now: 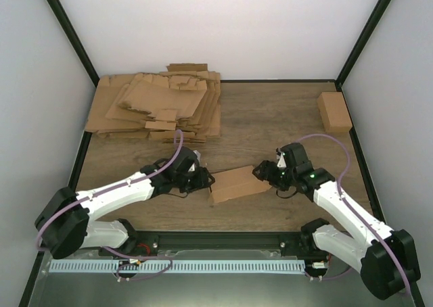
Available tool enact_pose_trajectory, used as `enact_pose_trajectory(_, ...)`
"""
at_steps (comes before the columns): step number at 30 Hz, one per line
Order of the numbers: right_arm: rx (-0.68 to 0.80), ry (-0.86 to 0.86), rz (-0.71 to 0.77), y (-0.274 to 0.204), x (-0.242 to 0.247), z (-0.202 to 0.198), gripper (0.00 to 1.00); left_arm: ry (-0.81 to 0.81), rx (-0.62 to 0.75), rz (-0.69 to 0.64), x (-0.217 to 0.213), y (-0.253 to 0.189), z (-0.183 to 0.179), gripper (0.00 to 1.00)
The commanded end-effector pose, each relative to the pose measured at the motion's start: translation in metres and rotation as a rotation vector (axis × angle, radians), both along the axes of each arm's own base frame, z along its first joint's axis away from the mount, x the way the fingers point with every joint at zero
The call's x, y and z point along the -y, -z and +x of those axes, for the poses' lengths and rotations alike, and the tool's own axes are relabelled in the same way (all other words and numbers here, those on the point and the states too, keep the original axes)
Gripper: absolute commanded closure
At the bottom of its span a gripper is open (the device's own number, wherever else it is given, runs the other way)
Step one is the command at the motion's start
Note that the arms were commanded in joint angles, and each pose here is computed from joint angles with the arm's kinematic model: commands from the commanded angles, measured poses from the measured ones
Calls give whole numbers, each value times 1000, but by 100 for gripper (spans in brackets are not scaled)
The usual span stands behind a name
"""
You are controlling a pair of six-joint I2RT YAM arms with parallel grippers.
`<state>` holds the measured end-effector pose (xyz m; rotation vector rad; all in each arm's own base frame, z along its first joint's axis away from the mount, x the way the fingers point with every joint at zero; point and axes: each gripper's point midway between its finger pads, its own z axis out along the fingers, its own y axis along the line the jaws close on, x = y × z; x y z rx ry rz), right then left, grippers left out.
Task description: Fold the paper box
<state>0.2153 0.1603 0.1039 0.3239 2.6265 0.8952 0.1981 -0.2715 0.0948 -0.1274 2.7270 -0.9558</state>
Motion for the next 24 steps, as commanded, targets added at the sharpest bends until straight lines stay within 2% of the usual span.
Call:
enact_pose_trajectory(1,29,0,-95,-1,12,1,31,22,-6,32,-5,10,-6,50)
enact_pose_trajectory(8,-30,-4,-107,28,15,-10,45,35,-33,12,1,21,-8,50)
enact_pose_trajectory(11,-41,1,-99,34,15,-13,49,42,-40,9,3,23,-9,50)
enact_pose_trajectory(24,-61,-21,-44,47,8,-20,52,4,-33,-17,5,29,-4,53)
